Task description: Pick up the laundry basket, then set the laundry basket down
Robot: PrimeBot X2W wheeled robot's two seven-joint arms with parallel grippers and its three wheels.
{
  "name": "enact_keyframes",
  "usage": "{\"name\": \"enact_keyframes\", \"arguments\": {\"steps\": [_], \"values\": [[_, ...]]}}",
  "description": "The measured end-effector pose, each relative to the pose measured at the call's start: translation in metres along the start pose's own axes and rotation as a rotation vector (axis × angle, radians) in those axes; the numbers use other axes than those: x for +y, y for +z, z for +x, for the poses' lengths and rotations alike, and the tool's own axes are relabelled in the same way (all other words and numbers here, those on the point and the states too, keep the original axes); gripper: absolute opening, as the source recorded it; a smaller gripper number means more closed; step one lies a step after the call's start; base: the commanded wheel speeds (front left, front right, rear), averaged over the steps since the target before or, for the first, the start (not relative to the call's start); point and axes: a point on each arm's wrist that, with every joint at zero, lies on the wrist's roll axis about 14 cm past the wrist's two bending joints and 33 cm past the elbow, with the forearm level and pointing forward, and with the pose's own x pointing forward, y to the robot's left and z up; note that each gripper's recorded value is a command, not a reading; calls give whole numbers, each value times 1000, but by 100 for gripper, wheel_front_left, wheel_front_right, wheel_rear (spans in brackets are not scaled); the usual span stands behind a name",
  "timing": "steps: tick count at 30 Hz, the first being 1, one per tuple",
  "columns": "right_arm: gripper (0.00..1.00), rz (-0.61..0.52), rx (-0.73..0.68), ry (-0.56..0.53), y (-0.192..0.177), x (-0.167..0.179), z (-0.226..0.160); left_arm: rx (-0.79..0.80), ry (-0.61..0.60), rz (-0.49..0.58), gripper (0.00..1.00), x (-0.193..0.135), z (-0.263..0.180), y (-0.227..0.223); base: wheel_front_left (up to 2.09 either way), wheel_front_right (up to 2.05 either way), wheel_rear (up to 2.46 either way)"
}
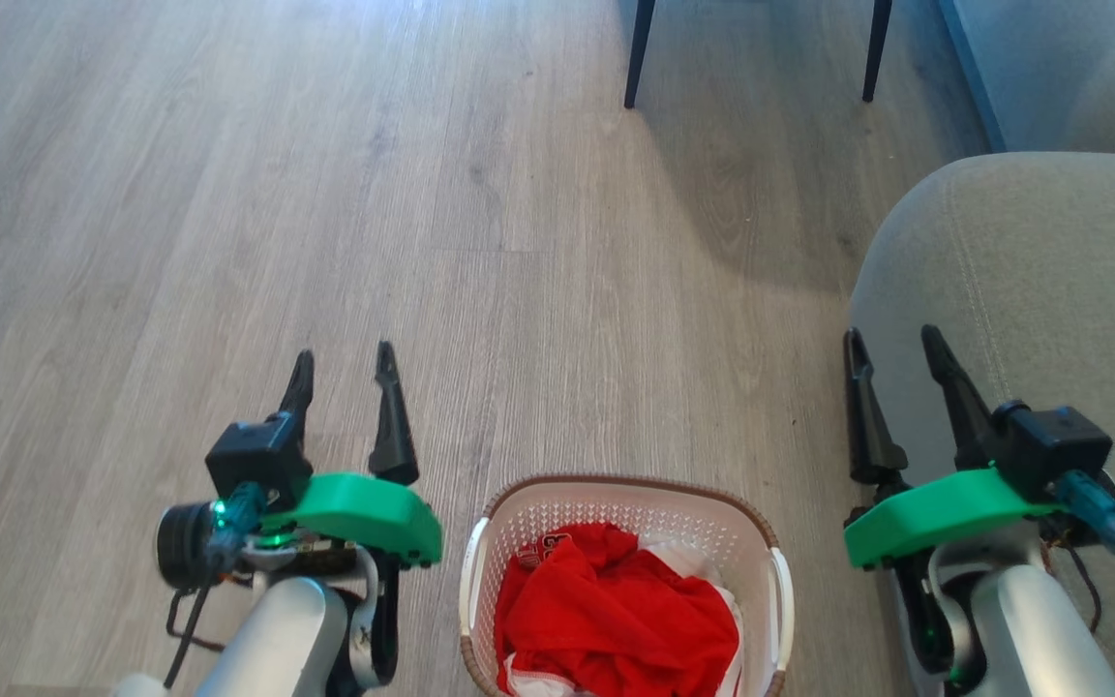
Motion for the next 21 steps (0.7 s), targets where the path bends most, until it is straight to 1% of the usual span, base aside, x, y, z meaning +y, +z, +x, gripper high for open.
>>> {"name": "enact_keyframes", "arguments": {"steps": [3, 6, 8, 10, 12, 17, 21], "values": [[100, -31, -5, 20, 0, 5, 1, -49, -15, 1, 100, -4, 2, 13, 0, 0, 0], [100, -49, -23, 40, 5, 12, 2, -116, -36, 44, 100, -8, 2, 29, 0, 0, 0], [100, -65, -47, 53, 11, 15, 3, -150, -35, 69, 100, -9, 2, 37, 0, 0, 0], [100, -65, -73, 59, 18, 17, 5, -168, -14, 57, 100, -4, 2, 41, 0, 0, 0], [100, -84, -77, 59, 19, 17, 5, -146, -3, 38, 100, 2, 1, 34, 0, 0, 0], [100, -121, -53, 63, 9, 17, 0, -64, -28, 55, 100, 7, -8, 4, 0, 0, 0], [100, -86, -12, 37, -6, 10, -5, -53, -63, 90, 100, 4, -10, -2, 0, 0, 0]]}}
